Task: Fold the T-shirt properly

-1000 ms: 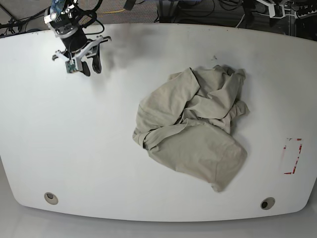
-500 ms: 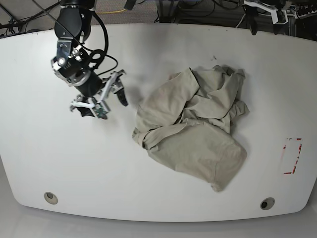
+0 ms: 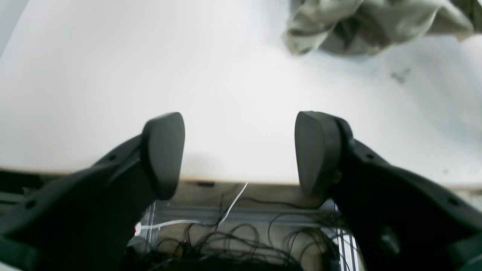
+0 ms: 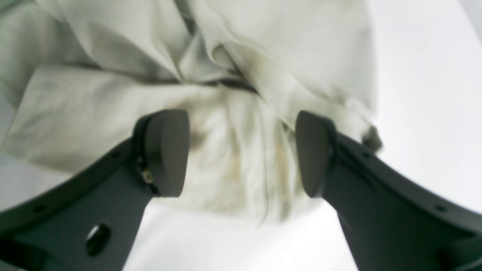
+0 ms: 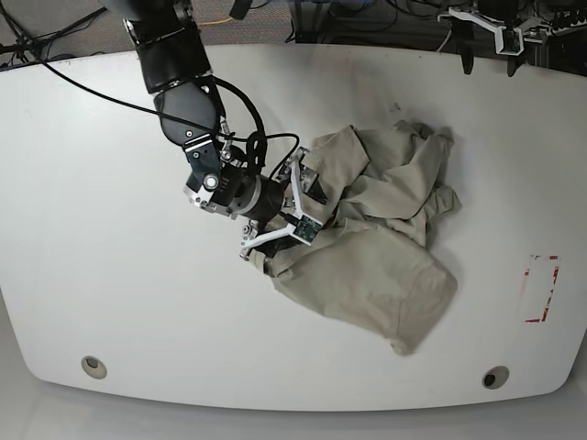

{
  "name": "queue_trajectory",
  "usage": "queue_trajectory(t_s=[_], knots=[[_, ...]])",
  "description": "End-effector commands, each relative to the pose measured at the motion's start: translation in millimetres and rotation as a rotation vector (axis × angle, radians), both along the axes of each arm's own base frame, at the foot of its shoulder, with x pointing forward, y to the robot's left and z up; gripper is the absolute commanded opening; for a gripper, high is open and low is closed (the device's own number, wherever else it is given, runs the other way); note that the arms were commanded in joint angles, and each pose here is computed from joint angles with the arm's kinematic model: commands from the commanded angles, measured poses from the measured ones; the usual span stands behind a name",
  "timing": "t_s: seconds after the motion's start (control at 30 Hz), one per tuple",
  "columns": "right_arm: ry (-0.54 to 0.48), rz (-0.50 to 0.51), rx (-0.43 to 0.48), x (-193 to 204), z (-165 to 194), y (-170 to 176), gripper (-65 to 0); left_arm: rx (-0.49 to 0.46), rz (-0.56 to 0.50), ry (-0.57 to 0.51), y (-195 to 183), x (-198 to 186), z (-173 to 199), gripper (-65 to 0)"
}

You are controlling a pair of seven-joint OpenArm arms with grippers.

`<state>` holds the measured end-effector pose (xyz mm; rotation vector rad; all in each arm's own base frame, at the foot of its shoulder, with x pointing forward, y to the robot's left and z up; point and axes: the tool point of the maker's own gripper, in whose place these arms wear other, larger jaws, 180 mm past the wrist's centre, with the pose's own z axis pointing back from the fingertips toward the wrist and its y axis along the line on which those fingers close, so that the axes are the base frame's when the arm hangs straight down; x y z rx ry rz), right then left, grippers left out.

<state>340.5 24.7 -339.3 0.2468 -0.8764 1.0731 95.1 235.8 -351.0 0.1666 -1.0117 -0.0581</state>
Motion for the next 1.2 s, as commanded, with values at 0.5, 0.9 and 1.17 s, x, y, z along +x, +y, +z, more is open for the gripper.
queue_trajectory(t_s=[0.5,0.9,1.17], knots=[[0.065,0.106,0.061,39.0,-4.9,74.3,-23.5,0.005,-0.002,-0.041,0.4,8.9,5.4,-22.2],[0.131,0.085,0.131,51.4,-30.2,72.8,-33.1,0.006,-0.003,-0.046,0.6,10.6,6.0,-22.2],[0.109,0.086,0.145,58.5,-21.8,74.5,-61.4,0.007,-0.004,-0.054,0.7,13.4,6.9,-22.2]])
